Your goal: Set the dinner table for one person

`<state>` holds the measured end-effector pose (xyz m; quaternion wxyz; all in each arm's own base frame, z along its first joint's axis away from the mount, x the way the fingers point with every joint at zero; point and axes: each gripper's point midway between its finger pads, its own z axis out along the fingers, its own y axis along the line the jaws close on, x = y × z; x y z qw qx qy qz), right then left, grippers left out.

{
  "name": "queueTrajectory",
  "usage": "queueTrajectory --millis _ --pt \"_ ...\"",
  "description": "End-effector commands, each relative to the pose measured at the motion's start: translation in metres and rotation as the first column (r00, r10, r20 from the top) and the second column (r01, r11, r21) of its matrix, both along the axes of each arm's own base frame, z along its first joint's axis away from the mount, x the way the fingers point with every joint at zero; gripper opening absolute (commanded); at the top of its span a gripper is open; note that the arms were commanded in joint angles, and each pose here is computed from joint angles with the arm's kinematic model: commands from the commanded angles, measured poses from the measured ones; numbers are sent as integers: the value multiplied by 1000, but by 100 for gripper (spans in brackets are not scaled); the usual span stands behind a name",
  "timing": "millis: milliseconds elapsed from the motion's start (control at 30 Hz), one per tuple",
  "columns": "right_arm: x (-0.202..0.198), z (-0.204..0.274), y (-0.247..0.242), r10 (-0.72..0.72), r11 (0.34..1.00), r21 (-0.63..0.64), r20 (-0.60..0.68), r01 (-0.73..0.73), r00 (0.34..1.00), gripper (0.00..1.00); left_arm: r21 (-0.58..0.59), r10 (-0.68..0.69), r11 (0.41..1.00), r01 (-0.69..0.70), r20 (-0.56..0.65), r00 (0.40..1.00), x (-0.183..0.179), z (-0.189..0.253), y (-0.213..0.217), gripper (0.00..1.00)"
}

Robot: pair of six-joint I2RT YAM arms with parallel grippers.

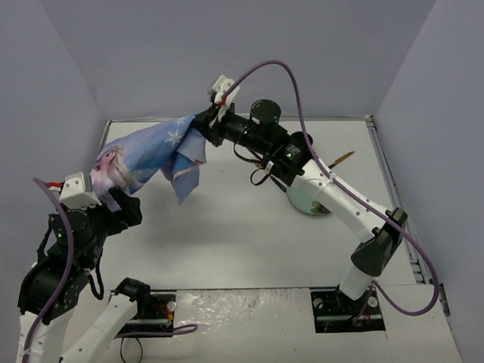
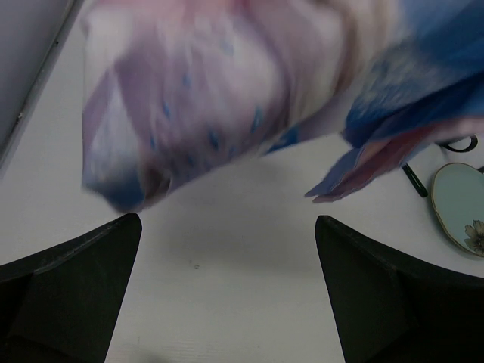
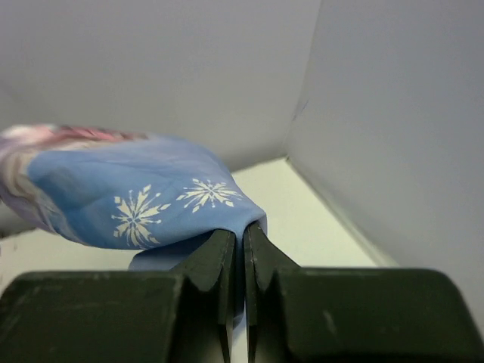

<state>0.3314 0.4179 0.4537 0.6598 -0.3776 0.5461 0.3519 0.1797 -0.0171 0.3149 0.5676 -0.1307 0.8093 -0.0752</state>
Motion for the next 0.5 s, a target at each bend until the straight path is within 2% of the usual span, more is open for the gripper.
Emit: queueTrajectory --millis 0,100,200,267,300,367,467 --pt "-10 -55 -9 -36 998 -52 -45 33 998 0 20 68 997 -68 -7 998 -18 0 18 97" --pt "-22 -153 -18 -72 981 -193 -191 34 979 8 2 63 998 -63 -32 998 -27 -14 17 97" --pt "-45 -233 -39 -132 952 -304 -346 22 929 19 -26 54 998 -56 -65 996 -29 -30 13 97" --pt "-62 -274 -56 -181 926 -378 -396 19 900 27 -38 55 998 -59 -95 994 -29 -42 11 97" --pt "-59 -275 -58 -201 923 -384 -389 40 899 27 -49 61 997 -66 -95 994 -29 -42 10 97" --pt "-80 -304 -82 -249 897 -441 -444 32 860 43 -60 65 995 -74 -138 988 -23 -60 6 97" --pt "-87 -297 -92 -257 901 -431 -457 41 852 69 -92 71 992 -88 -176 982 -13 -76 -2 97"
